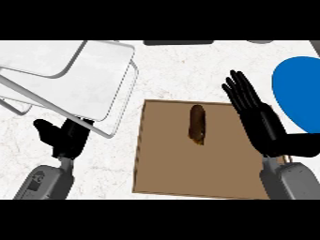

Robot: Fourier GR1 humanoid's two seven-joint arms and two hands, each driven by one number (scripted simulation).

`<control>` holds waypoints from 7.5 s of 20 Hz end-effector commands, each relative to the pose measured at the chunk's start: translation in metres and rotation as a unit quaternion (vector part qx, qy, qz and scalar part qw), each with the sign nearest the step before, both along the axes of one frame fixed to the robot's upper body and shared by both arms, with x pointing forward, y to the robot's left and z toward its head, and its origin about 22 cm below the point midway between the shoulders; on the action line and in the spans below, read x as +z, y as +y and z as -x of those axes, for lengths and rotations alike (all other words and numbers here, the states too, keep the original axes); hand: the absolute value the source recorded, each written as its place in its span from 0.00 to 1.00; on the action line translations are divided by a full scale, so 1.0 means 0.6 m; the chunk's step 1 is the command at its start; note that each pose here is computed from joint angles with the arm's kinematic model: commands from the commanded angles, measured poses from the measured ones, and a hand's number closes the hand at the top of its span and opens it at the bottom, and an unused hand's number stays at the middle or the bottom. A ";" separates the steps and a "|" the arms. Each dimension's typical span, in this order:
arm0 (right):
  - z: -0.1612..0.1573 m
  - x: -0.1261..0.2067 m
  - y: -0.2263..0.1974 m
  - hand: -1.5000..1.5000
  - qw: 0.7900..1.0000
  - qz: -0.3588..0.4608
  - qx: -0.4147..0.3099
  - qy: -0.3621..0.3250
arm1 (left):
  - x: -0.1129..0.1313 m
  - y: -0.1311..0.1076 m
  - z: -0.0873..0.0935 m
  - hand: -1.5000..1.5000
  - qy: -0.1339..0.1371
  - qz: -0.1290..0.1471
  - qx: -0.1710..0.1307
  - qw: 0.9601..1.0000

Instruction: Pick the sweet potato from the tray and place it in the plate

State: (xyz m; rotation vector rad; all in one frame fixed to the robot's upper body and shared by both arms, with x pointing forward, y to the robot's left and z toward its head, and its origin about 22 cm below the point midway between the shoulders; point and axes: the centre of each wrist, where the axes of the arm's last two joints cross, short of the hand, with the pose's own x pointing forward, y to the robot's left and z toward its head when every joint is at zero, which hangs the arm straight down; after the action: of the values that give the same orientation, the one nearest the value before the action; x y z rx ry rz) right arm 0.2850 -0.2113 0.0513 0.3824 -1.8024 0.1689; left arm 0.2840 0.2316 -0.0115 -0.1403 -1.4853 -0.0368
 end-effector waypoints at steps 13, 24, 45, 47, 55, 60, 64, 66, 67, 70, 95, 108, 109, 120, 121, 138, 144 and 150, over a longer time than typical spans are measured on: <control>-0.083 0.196 -0.044 0.00 0.812 0.412 -0.387 -0.145 | -0.049 0.043 0.053 0.50 0.145 -0.049 0.046 0.987; -0.039 0.239 0.058 0.00 0.739 0.620 -0.264 -0.021 | -0.055 0.046 0.086 0.50 0.157 -0.052 0.053 0.985; -0.065 0.143 0.247 0.00 0.607 0.760 -0.181 0.149 | -0.029 0.014 0.065 0.50 0.147 -0.047 0.042 0.987; -0.050 0.113 0.273 0.00 0.610 0.756 -0.174 0.161 | -0.058 0.015 0.101 0.50 0.156 -0.041 0.043 0.986; -0.057 0.072 0.248 0.00 0.621 0.746 -0.159 0.181 | -0.010 -0.003 0.077 0.50 0.147 -0.042 0.046 0.987; -0.064 0.063 0.270 0.00 0.588 0.770 -0.172 0.176 | -0.028 0.027 0.090 0.50 0.145 -0.048 0.038 0.988; -0.076 0.044 0.234 0.00 0.557 0.787 -0.183 0.192 | -0.040 0.023 0.081 0.50 0.145 -0.048 0.057 0.987; -0.060 0.032 0.267 0.00 0.560 0.786 -0.187 0.185 | -0.031 -0.005 0.091 0.50 0.145 -0.046 0.045 0.987; -0.079 0.042 0.264 0.00 0.562 0.784 -0.182 0.189 | -0.025 0.016 0.089 0.50 0.153 -0.053 0.043 0.986; -0.052 0.017 0.274 0.00 0.560 0.786 -0.172 0.196 | -0.055 0.023 0.075 0.50 0.147 -0.047 0.050 0.987; -0.178 0.056 0.147 1.00 0.565 0.686 -0.354 0.293 | -0.029 0.012 0.080 0.50 0.136 -0.048 0.034 0.989; -0.248 0.207 0.038 1.00 0.501 0.449 -0.709 0.209 | -0.012 -0.008 0.065 0.50 0.123 -0.047 0.014 0.991; -0.250 0.210 0.033 1.00 0.499 0.435 -0.720 0.209 | -0.018 -0.016 0.067 0.50 0.119 -0.049 0.010 0.992; -0.234 0.196 -0.055 1.00 0.457 0.302 -0.823 0.149 | -0.016 -0.010 0.071 0.50 0.129 -0.054 0.016 0.990; -0.230 0.181 -0.088 1.00 0.436 0.307 -0.832 0.153 | -0.024 -0.014 0.078 0.50 0.133 -0.044 0.020 0.990; -0.123 0.013 -0.314 1.00 0.320 0.302 -0.886 0.145 | -0.030 -0.001 0.077 0.50 0.145 -0.054 0.039 0.987; -0.132 0.022 -0.346 1.00 0.321 0.249 -0.877 0.257 | -0.034 0.014 0.090 0.50 0.146 -0.047 0.036 0.987; -0.104 -0.059 -0.366 0.00 0.382 0.281 -0.811 0.343 | -0.030 -0.002 0.085 0.50 0.143 -0.048 0.038 0.988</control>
State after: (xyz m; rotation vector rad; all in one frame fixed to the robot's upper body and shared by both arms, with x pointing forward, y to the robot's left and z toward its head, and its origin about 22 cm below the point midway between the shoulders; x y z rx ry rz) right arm 0.3534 -0.4276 0.0342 -1.7690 -0.4978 -0.6984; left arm 0.2370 0.2354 -0.0230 -0.0124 -1.2493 -0.0262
